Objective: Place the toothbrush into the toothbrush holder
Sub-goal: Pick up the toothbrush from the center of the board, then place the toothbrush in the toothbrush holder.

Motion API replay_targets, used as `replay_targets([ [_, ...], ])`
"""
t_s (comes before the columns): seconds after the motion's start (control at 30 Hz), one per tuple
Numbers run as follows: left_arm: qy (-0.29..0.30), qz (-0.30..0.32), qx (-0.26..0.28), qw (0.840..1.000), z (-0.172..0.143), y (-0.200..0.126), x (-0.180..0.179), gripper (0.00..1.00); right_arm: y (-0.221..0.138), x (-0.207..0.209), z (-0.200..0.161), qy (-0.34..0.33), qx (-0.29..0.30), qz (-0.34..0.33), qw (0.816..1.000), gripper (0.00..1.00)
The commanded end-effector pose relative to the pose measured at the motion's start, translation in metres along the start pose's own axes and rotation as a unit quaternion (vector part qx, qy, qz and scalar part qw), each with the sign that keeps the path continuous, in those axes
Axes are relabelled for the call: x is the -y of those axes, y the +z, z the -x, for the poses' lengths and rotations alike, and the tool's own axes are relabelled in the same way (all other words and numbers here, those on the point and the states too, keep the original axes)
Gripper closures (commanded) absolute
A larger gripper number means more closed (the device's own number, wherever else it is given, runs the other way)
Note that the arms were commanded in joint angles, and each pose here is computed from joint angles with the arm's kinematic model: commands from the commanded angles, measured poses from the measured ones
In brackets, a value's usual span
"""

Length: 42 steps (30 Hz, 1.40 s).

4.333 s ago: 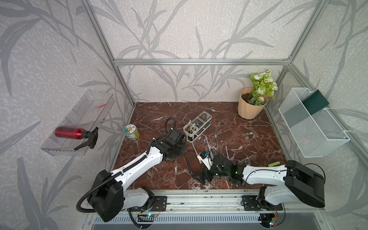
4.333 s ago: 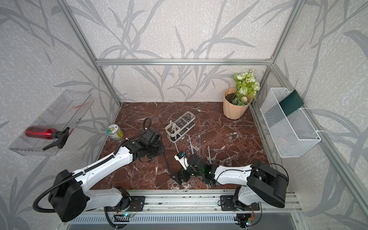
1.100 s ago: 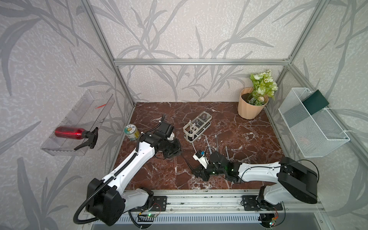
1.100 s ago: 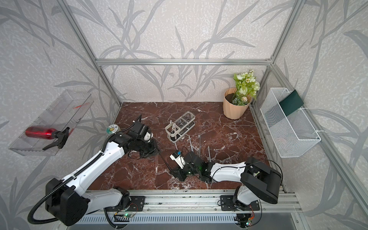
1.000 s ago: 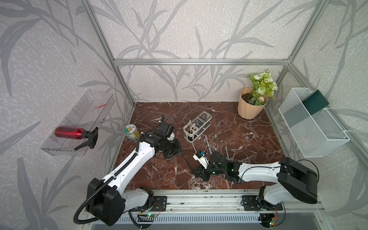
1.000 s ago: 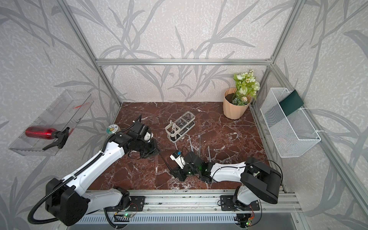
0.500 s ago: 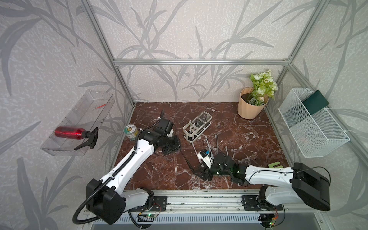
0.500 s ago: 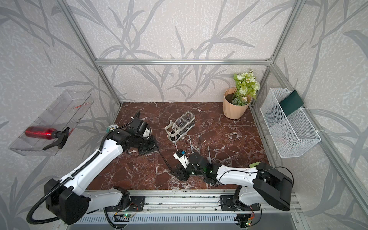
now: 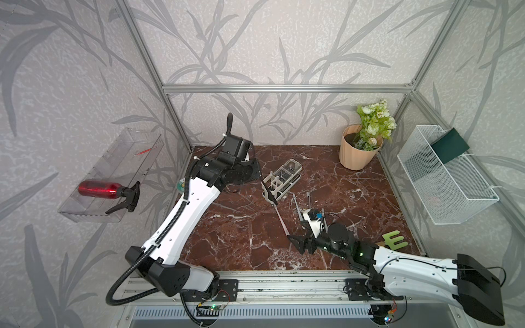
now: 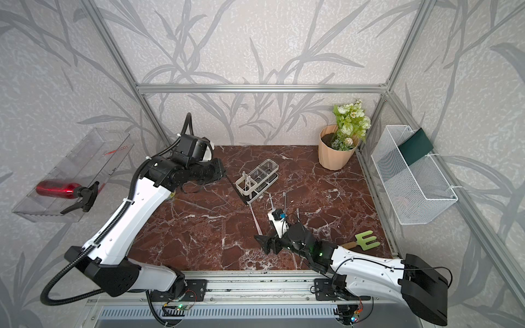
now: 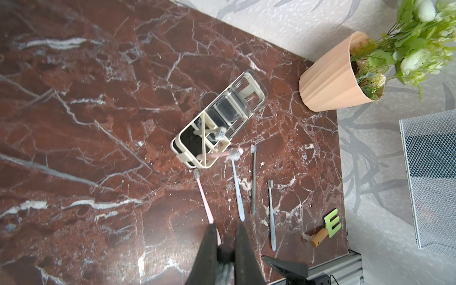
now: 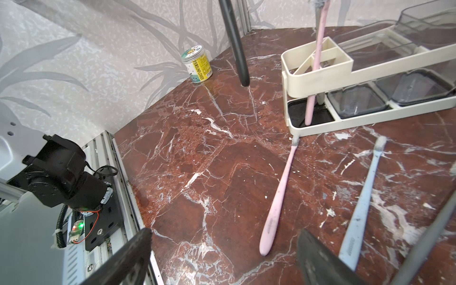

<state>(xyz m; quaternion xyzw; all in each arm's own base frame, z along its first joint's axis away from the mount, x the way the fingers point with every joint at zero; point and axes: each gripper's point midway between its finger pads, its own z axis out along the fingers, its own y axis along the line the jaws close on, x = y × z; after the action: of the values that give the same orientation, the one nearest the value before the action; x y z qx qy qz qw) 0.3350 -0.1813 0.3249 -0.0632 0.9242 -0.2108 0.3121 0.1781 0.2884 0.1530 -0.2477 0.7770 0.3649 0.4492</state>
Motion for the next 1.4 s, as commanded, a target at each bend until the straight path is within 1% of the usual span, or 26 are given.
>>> replay_targets([
  [0.0,0.047,0.039,0.027,0.998,0.017,-0.005,0.003,1.0,-0.002,0.009,-0.001,0.002,0.003,-0.021,1.0,0.07],
  [0.13,0.078,0.057,0.063,0.993,0.043,-0.009,0.017,1.0,-0.002,0.008,-0.001,0.004,0.002,-0.017,1.0,0.06],
  [0.33,0.111,0.066,0.089,0.988,0.07,-0.003,0.039,1.0,-0.003,0.007,-0.001,0.003,0.002,-0.014,1.0,0.06],
  [0.43,0.125,0.066,0.087,0.986,0.076,0.008,0.05,1.0,-0.002,0.005,-0.002,0.004,-0.001,-0.008,1.0,0.06],
  [0.6,0.156,0.099,0.086,0.979,0.081,0.031,0.051,1.0,-0.001,0.001,-0.002,0.005,-0.003,0.001,1.0,0.06],
  [0.8,0.17,0.123,0.073,0.975,0.079,0.054,0.045,1.0,-0.002,-0.001,-0.002,0.005,-0.005,0.008,1.0,0.05],
  [0.9,0.169,0.126,0.062,0.976,0.074,0.066,0.044,1.0,-0.002,-0.002,-0.002,0.005,-0.005,0.011,1.0,0.05],
  [1.13,0.151,0.111,0.043,0.981,0.06,0.088,0.046,1.0,-0.001,-0.005,-0.003,0.005,-0.009,0.017,1.0,0.05],
  [1.37,0.15,0.103,0.022,0.983,0.042,0.11,0.049,1.0,-0.001,-0.006,-0.002,0.007,-0.01,0.022,1.0,0.05],
])
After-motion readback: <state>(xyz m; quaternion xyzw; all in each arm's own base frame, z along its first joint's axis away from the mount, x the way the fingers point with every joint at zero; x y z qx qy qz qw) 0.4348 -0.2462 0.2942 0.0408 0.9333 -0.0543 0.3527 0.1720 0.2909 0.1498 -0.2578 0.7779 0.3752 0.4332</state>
